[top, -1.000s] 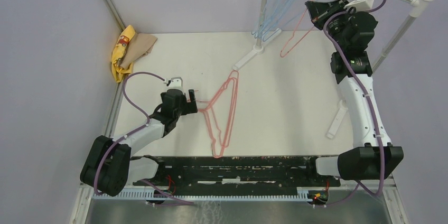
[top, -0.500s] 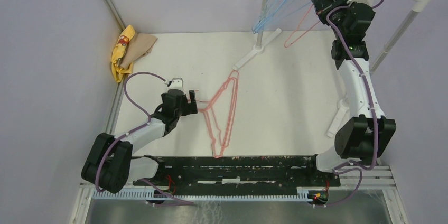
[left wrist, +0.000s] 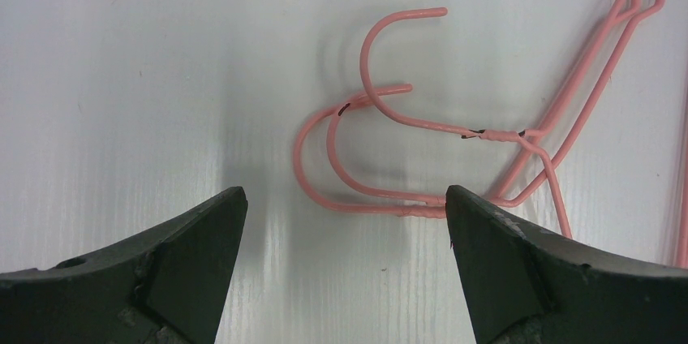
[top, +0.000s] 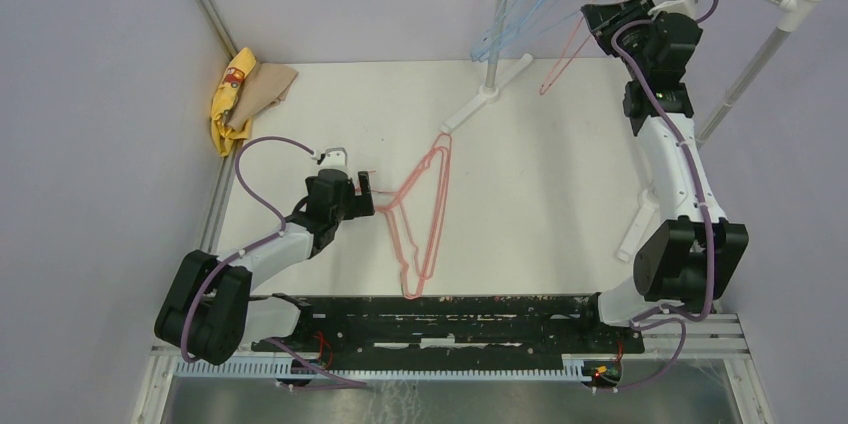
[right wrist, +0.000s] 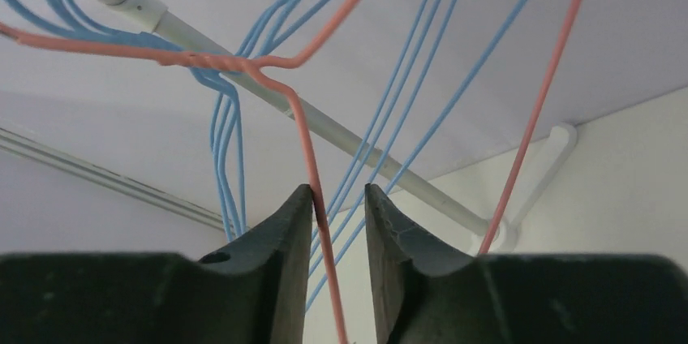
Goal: Organize the hangers
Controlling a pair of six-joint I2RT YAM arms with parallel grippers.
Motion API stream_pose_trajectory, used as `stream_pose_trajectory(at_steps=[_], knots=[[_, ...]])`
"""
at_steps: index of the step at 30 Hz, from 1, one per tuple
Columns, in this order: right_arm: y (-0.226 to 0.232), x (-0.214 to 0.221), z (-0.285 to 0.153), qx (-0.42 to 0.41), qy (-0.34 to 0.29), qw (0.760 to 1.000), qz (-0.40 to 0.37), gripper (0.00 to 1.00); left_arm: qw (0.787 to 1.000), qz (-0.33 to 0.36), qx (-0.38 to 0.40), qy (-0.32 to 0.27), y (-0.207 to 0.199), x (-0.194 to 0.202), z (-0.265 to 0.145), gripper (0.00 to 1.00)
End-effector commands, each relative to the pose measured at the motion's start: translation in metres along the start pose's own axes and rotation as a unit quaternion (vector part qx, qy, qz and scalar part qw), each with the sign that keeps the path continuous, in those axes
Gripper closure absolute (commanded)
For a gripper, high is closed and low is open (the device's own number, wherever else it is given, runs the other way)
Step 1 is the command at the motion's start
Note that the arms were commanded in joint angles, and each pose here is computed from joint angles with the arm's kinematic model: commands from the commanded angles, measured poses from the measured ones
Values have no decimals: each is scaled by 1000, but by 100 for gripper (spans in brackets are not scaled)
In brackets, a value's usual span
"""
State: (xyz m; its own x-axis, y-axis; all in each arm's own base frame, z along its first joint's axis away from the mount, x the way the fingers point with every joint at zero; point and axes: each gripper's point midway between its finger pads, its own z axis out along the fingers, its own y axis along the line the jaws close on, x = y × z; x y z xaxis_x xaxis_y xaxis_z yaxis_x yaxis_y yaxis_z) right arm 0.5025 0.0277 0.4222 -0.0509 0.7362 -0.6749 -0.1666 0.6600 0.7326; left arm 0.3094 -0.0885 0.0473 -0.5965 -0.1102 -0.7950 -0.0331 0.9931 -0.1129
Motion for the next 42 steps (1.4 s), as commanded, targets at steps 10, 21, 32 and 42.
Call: stream_pose_trajectory(at_steps=[10,21,32,42], knots=[[33,-14,-89,8,-29,996,-86,37,999,-30,9,-29,-9,-19,3,1],[90,144,-146,-59,164,952,-251,36,999,-30,5,-24,-8,-16,5,1],[62,393,-181,-95,420,829,-357,40,999,-36,-6,-22,-4,-14,6,1],[16,493,-174,-69,513,782,-349,48,999,-40,2,-32,-6,-20,0,1]])
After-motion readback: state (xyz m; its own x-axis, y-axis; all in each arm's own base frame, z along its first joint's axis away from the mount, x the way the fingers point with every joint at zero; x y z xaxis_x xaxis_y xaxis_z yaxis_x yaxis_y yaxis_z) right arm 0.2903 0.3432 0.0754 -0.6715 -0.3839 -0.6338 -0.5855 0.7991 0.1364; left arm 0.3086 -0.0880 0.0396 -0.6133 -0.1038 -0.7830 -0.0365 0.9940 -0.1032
